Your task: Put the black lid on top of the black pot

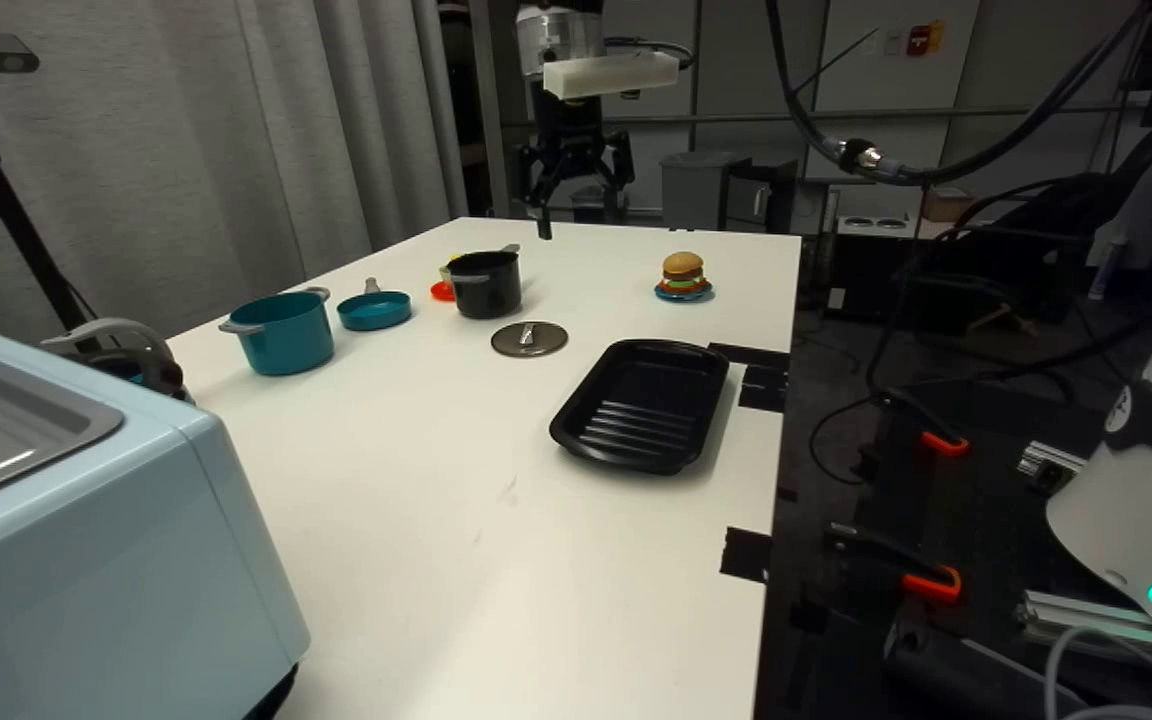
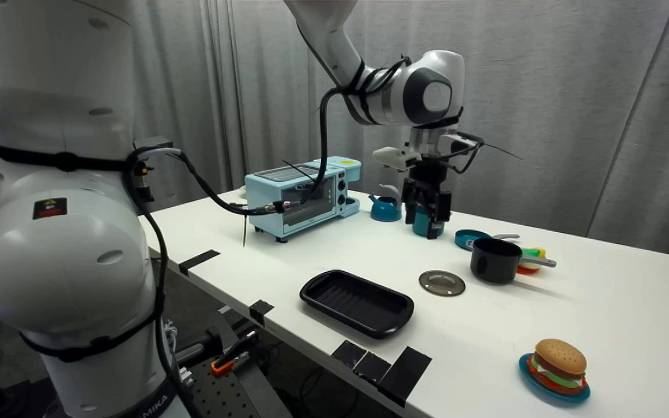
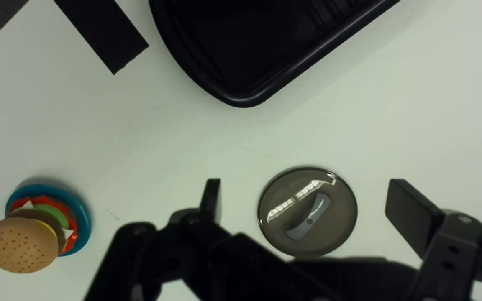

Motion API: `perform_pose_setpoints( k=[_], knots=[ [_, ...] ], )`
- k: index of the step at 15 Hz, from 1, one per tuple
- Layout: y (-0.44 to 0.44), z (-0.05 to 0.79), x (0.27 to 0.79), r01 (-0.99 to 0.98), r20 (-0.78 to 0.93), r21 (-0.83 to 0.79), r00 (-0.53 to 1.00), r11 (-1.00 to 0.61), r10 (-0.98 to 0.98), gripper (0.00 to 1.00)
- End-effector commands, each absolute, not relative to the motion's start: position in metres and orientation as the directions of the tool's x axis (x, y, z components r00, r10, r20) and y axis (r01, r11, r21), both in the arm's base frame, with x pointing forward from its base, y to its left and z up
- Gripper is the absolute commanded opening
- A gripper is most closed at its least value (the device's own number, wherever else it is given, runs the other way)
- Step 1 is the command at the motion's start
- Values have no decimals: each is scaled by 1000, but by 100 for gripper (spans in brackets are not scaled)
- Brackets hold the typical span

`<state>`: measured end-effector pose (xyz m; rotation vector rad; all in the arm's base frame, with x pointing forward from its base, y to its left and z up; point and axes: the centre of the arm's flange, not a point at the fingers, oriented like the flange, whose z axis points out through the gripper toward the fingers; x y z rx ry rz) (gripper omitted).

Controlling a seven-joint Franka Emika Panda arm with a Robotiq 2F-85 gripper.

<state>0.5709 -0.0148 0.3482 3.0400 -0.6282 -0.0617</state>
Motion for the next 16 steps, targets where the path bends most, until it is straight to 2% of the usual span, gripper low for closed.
perform_pose_setpoints(
  k=[1, 16],
  knots=[
    [-19, 333, 611, -449, -4, 24, 894, -893, -449, 100],
    [8, 230, 686, -555, 56, 44, 831, -830, -553, 100]
  ],
)
